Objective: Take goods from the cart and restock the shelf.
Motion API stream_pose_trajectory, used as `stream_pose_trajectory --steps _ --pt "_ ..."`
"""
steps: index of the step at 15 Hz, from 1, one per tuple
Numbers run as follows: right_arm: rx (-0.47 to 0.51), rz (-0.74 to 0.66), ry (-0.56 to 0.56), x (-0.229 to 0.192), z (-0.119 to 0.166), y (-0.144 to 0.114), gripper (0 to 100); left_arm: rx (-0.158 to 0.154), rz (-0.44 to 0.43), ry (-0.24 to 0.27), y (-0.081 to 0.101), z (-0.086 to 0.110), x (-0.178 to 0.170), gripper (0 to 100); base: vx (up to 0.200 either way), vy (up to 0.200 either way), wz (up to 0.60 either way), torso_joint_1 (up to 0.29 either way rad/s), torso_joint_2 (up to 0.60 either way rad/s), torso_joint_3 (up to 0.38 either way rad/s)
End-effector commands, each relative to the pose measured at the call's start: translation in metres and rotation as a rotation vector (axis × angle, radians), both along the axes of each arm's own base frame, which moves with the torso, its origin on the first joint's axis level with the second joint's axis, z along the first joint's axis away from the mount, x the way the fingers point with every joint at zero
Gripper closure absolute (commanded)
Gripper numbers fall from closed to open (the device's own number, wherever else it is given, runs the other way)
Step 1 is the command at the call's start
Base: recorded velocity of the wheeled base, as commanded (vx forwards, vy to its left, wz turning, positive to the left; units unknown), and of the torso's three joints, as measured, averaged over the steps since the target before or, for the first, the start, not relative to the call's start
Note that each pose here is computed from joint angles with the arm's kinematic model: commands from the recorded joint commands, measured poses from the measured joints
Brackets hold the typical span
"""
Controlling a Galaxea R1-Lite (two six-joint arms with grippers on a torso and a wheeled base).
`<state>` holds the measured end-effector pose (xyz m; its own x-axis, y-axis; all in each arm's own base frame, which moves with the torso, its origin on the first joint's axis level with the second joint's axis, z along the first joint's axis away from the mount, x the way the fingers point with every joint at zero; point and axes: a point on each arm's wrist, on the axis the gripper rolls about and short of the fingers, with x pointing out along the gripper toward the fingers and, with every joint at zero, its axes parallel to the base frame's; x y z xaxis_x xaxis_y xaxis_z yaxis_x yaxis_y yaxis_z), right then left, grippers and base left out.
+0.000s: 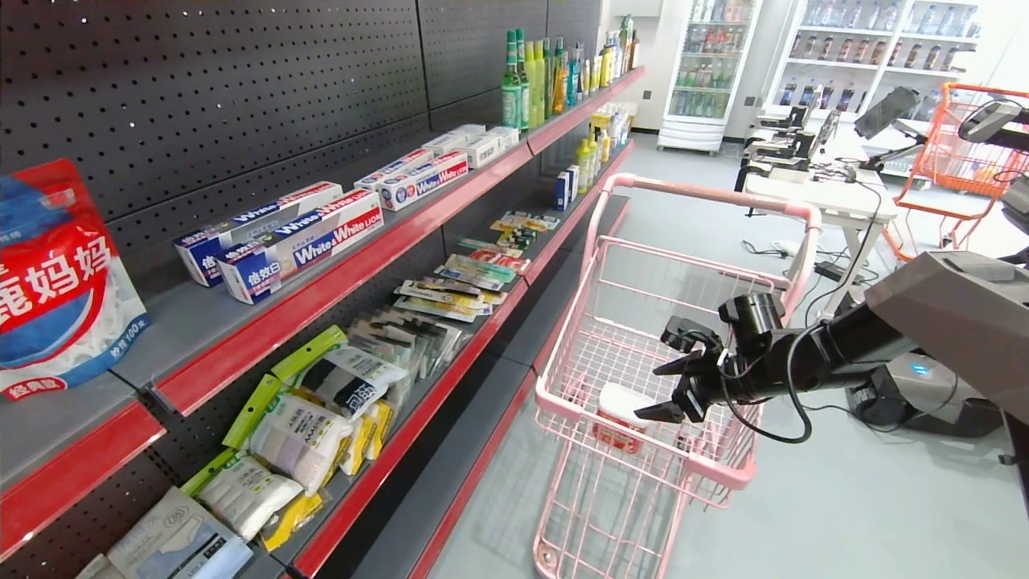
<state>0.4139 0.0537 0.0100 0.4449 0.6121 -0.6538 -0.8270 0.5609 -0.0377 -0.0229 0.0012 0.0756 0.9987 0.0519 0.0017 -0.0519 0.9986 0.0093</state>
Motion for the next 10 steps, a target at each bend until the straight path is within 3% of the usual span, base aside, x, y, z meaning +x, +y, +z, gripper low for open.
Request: stream_pose_trajectory --steps 1,5,10 --pt "0.006 0.006 0.026 0.005 -0.013 0.006 0 0.000 0.000 0.002 0.000 0.000 0.000 0 0.000 0.000 0.00 0.000 0.00 0.000" --pt "0.001 0.010 0.082 0.008 -0.043 0.009 0 0.000 0.000 0.002 0.000 0.000 0.000 0 0.000 0.000 0.00 0.000 0.00 0.000" --pt "0.038 -0.019 0.088 0.025 -0.048 0.019 0 0.000 0.000 -0.001 0.000 0.000 0.000 0 0.000 0.000 0.00 0.000 0.00 0.000"
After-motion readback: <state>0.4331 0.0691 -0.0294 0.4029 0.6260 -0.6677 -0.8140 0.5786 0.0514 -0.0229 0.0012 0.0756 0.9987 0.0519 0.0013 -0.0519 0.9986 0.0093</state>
